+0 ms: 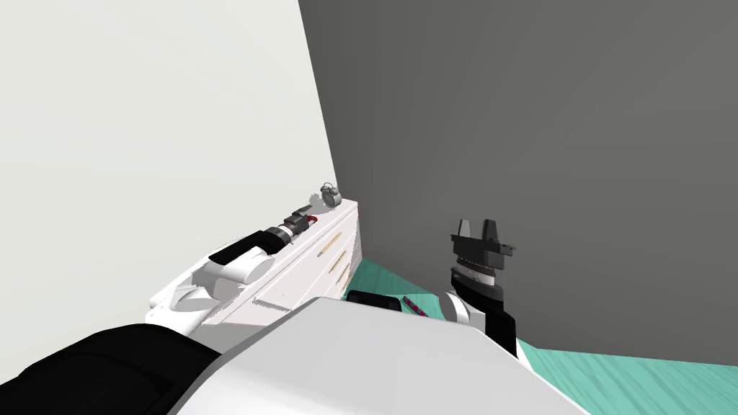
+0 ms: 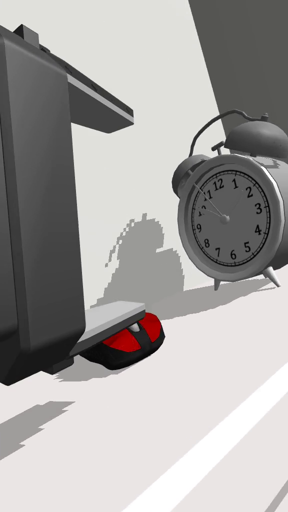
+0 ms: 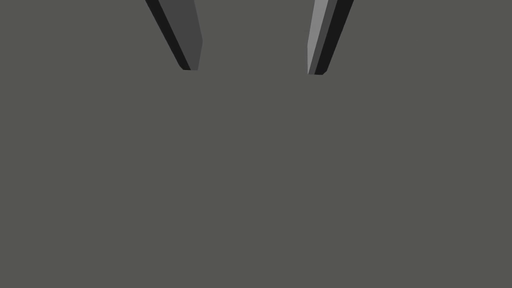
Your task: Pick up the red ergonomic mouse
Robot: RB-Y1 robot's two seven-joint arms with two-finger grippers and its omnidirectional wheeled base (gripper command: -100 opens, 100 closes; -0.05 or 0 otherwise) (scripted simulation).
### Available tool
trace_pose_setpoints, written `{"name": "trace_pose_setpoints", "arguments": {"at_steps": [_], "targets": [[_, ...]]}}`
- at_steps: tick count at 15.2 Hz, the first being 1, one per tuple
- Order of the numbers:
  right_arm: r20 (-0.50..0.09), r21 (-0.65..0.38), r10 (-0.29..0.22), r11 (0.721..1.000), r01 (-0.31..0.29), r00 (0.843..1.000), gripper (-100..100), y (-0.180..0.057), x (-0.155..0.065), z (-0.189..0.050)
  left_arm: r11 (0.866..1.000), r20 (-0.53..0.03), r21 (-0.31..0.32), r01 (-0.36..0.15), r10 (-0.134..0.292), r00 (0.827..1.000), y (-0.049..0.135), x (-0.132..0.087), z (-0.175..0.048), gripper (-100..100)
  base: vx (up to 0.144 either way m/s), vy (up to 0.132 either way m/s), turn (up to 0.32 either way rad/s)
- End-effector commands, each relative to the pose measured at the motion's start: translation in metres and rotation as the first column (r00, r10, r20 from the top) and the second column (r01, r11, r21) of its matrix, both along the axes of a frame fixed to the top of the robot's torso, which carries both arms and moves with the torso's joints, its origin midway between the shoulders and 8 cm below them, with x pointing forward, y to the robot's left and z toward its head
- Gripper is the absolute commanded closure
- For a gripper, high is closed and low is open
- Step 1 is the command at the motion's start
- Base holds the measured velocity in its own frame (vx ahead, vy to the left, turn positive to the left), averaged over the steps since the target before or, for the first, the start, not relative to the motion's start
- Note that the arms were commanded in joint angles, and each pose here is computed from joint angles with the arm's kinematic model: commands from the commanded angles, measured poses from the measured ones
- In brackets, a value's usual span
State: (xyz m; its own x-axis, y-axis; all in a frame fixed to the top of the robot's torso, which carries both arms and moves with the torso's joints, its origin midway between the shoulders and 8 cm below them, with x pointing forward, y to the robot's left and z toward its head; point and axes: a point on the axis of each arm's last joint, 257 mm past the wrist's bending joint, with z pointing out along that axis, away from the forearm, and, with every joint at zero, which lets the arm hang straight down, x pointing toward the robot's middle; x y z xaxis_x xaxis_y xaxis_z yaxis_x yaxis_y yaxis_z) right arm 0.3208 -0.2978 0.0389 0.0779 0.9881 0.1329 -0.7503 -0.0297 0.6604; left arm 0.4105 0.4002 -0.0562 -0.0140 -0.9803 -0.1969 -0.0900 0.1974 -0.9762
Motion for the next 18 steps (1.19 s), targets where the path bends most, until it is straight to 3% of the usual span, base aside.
{"name": "trace_pose_setpoints", "arguments": {"at_steps": [1, 9, 18], "targets": [[0.0, 0.0, 0.0, 1.0, 0.0, 1.0, 0, 0.0, 0.0, 0.0, 1.0, -0.043, 0.003, -0.006, 0.006, 0.999, 0.006, 0.0, -0.003, -100, 0.004, -0.003, -0.062], [0.0, 0.0, 0.0, 1.0, 0.0, 1.0, 0, 0.0, 0.0, 0.0, 1.0, -0.171, 0.017, -0.025, 0.027, 0.985, 0.021, -0.003, -0.013, -100, 0.004, 0.0, -0.039], [0.0, 0.0, 0.0, 1.0, 0.0, 1.0, 0, 0.0, 0.0, 0.0, 0.998, -0.335, 0.04, -0.042, 0.053, 0.941, 0.037, -0.012, -0.021, -100, 0.007, 0.005, -0.05]]}}
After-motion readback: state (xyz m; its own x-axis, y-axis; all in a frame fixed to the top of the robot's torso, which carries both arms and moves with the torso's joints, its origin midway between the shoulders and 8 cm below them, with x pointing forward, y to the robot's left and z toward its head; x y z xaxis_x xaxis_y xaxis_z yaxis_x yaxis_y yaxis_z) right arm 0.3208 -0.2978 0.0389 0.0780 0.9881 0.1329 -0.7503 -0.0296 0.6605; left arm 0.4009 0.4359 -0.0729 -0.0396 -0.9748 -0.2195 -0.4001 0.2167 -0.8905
